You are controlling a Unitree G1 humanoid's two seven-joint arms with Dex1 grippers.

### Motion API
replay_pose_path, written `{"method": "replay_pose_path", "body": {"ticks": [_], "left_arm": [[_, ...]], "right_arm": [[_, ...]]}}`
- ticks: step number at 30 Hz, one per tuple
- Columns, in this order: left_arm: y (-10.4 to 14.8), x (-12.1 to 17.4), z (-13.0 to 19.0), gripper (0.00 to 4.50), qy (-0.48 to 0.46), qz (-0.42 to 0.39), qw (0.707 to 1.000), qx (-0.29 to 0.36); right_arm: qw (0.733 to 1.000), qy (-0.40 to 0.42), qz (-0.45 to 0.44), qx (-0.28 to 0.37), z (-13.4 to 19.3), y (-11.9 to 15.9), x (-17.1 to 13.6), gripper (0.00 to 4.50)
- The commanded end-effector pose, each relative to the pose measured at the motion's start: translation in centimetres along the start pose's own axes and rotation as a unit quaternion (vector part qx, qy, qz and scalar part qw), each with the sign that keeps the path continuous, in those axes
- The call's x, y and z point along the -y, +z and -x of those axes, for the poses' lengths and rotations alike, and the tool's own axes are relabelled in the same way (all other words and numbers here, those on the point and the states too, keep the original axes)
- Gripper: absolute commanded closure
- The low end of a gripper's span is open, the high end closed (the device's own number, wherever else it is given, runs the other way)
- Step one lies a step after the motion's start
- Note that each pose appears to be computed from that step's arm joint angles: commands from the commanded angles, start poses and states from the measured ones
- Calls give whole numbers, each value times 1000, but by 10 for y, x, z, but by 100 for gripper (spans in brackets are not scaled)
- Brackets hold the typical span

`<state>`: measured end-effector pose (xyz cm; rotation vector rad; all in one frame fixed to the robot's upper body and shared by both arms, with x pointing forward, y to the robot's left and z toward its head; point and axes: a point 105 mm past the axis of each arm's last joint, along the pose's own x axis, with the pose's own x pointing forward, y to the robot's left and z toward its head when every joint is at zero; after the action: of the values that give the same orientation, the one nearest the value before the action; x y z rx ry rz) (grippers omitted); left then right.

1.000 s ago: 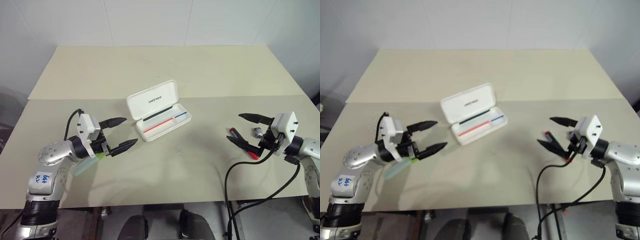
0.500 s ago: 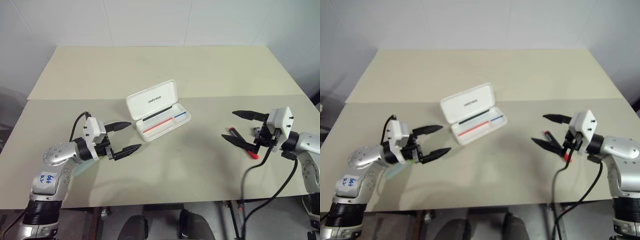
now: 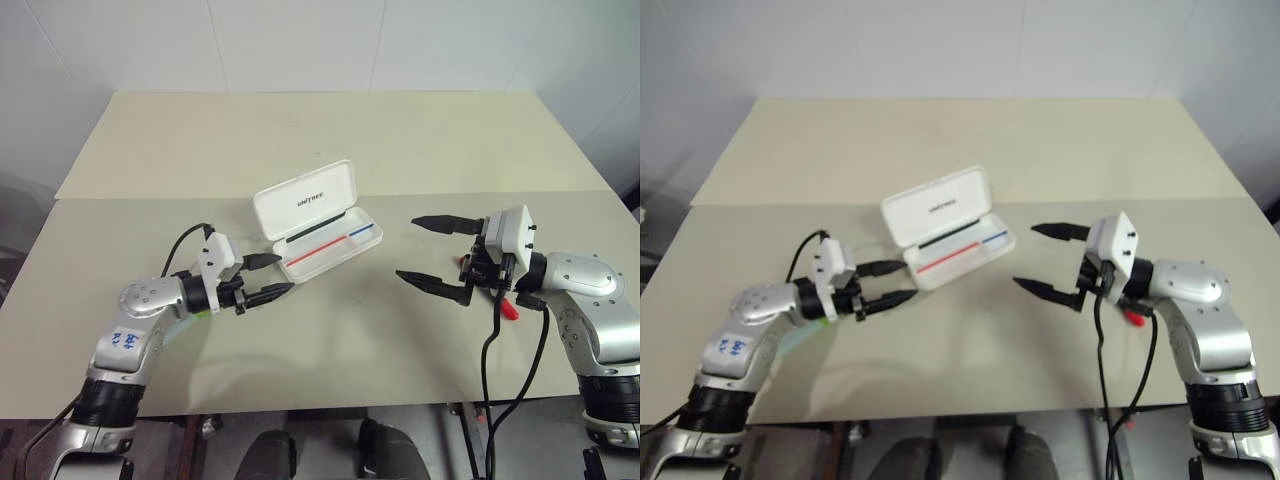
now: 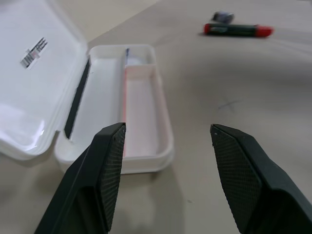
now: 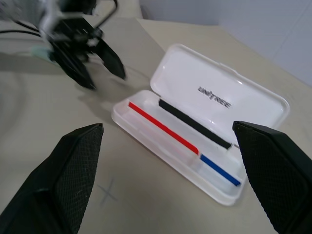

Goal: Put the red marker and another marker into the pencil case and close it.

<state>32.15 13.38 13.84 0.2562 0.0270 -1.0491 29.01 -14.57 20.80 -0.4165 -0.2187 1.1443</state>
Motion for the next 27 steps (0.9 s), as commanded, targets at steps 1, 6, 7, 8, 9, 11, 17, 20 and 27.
{"method": "replay_pose_path", "body": {"ticks": [1, 6, 7, 8, 9, 11, 17, 20, 27], "left_arm": [[4, -5, -8, 159, -1, -14, 1000, -5], [2, 1, -26, 159, -41, -24, 999, -18], [2, 4, -29, 159, -50, -25, 998, -17], [3, 7, -31, 159, -61, -27, 998, -15], [4, 9, -33, 159, -70, -30, 997, -15], [3, 15, -38, 159, -86, -35, 996, -19], [-10, 15, -48, 159, -89, -36, 993, -67], [-13, 11, -53, 159, -80, -36, 992, -87], [-9, 10, -63, 159, -77, -36, 991, -101]], "right_arm": [[1000, 1, 20, 22, -2, 18, -1, 0], [999, -10, 23, 26, 2, 18, -4, 0], [999, -11, 23, 25, 2, 18, -4, 0], [999, -13, 23, 25, 2, 18, -5, 0], [999, -15, 23, 26, 2, 18, -6, 0], [999, -20, 24, 26, 4, 18, -7, 0], [999, -35, 29, 28, 8, 19, -9, 0], [999, -36, 30, 28, 10, 21, -11, 0], [999, -31, 35, 14, 18, 21, -9, 0]]}}
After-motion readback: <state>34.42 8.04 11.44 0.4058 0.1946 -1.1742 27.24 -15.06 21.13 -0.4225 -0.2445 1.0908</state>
